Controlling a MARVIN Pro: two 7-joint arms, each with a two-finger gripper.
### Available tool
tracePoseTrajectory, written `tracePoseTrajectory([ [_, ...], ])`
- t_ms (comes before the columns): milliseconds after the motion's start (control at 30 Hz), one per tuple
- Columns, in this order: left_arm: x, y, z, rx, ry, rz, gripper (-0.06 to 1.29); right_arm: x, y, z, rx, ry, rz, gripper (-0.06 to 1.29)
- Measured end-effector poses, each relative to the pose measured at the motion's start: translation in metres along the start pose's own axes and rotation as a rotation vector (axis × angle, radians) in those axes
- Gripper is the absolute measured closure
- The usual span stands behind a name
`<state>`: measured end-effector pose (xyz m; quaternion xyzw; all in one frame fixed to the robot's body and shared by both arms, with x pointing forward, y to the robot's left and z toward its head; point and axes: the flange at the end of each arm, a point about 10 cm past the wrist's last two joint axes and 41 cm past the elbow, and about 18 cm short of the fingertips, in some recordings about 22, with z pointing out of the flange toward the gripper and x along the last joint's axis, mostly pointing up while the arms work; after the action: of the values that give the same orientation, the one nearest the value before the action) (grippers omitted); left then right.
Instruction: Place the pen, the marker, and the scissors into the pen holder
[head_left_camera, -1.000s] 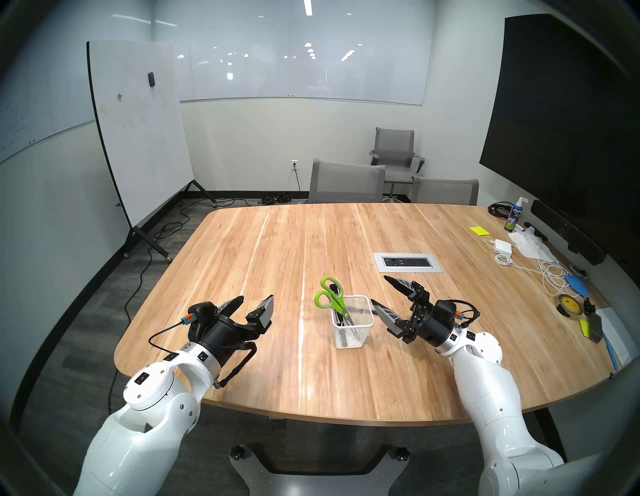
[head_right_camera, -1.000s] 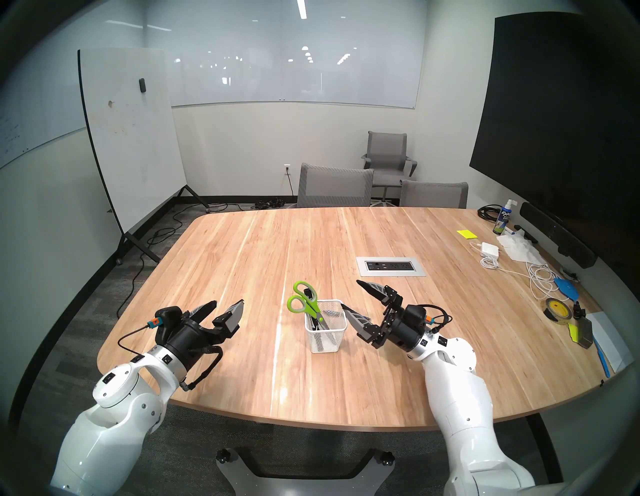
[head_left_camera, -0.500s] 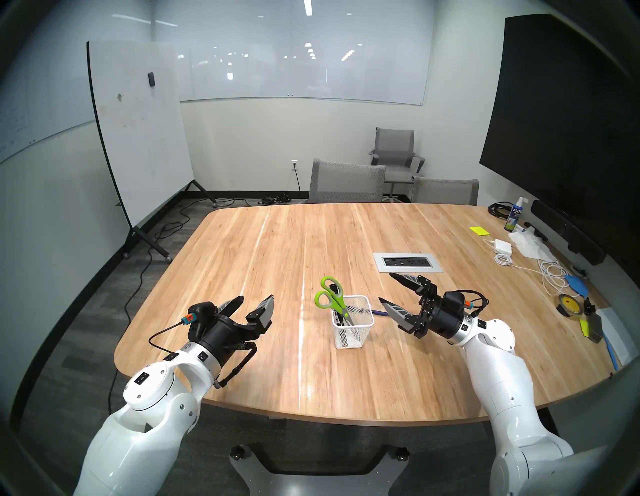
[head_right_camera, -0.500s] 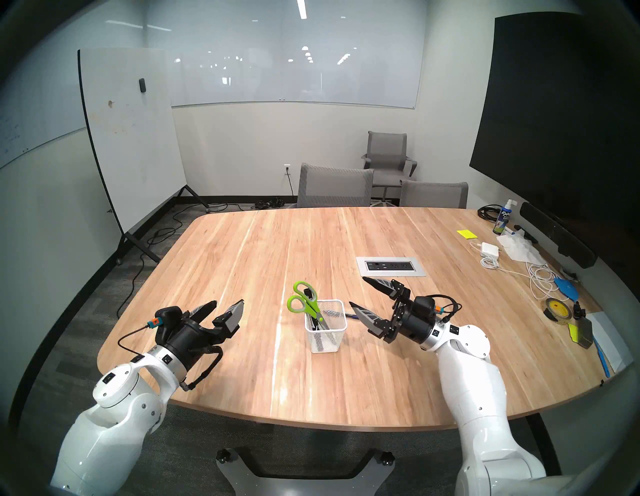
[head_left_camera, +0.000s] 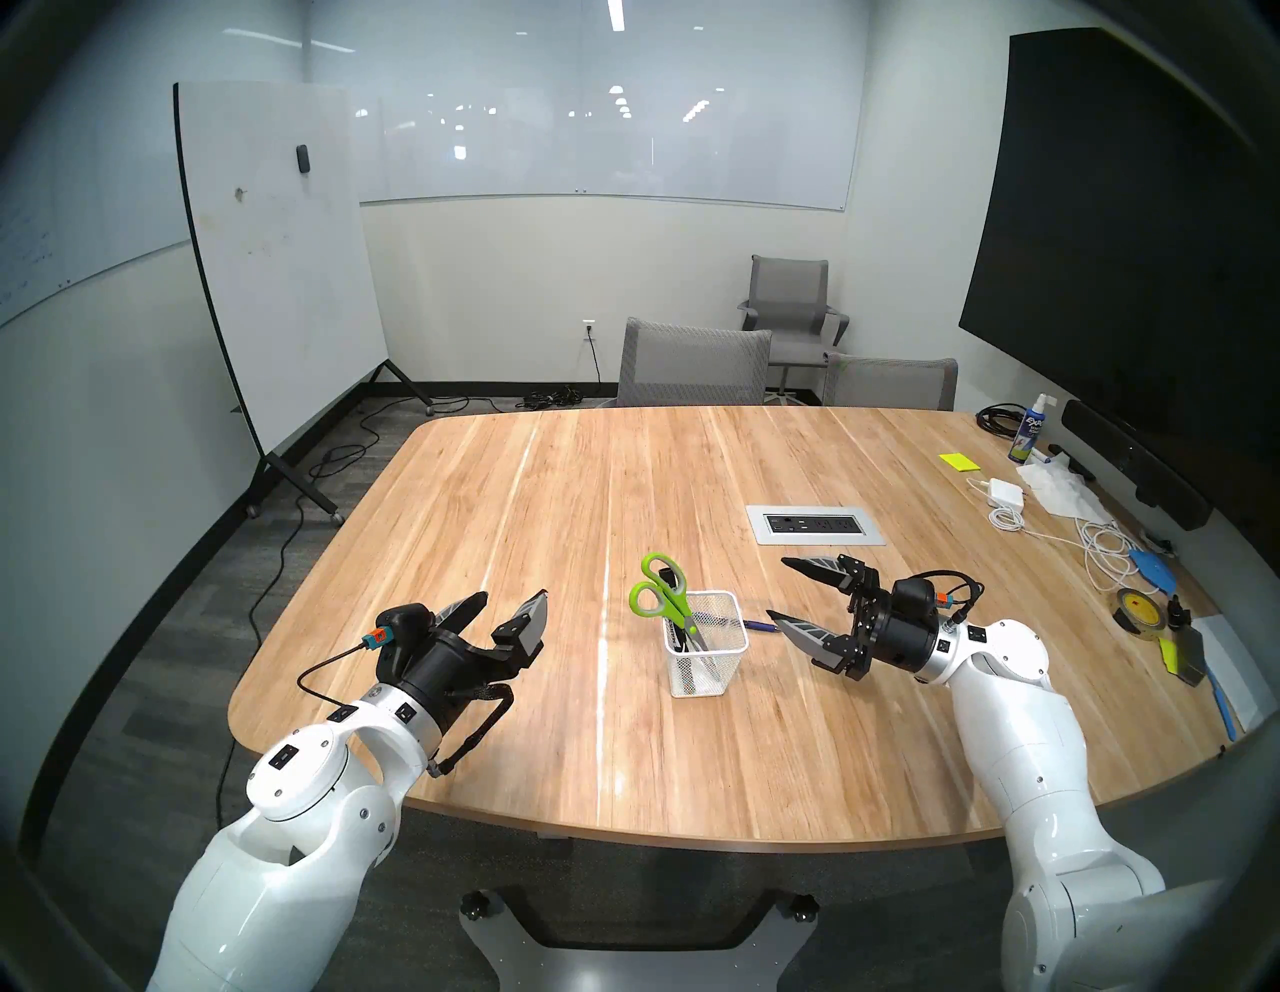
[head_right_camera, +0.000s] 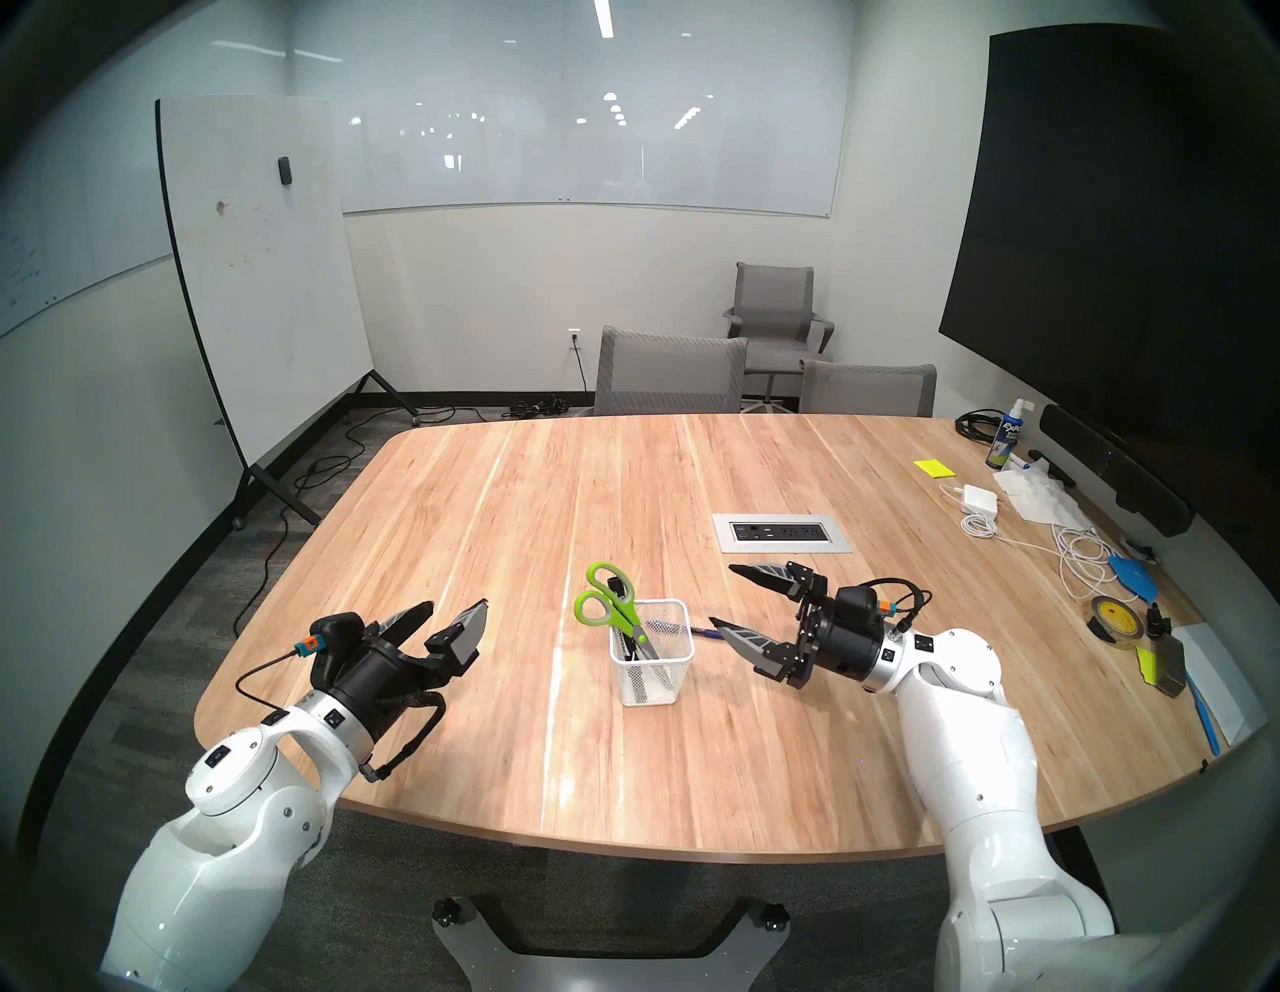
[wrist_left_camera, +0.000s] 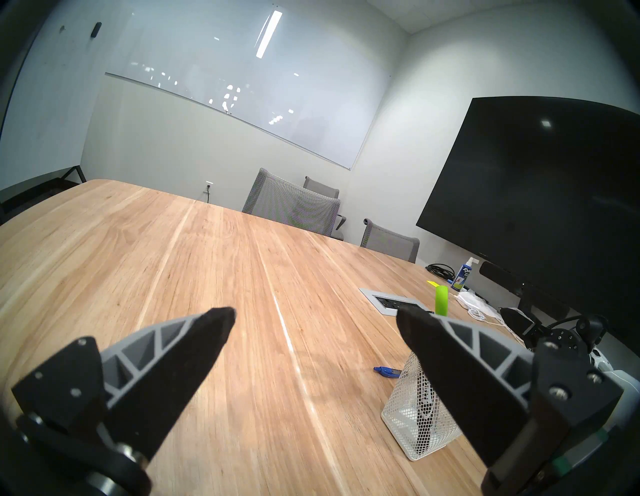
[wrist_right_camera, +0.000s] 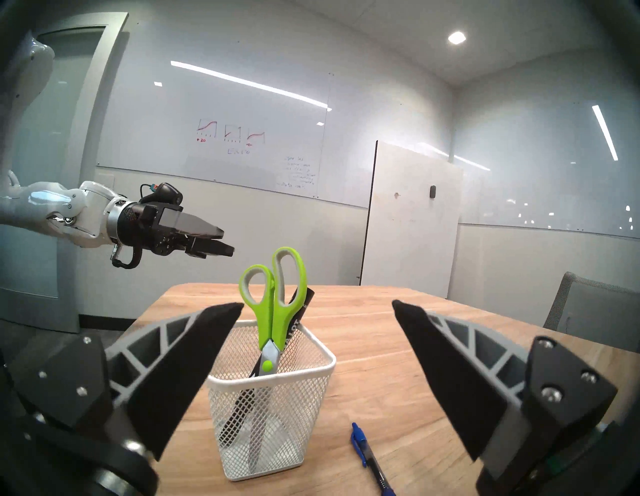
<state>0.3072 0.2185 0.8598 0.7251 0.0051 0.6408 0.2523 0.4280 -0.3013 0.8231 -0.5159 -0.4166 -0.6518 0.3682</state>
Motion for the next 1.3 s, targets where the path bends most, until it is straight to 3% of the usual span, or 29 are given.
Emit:
tracePoseTrajectory([
  [533,0.0,0.0,0.0,0.0,0.0,0.0,-0.04,-0.022,0.007,-0.004,-0.023,-0.054,0.002,0.01],
  [1300,0.0,0.0,0.0,0.0,0.0,0.0,-0.04,-0.031,0.028,-0.005,-0.014,-0.139,0.013,0.01],
])
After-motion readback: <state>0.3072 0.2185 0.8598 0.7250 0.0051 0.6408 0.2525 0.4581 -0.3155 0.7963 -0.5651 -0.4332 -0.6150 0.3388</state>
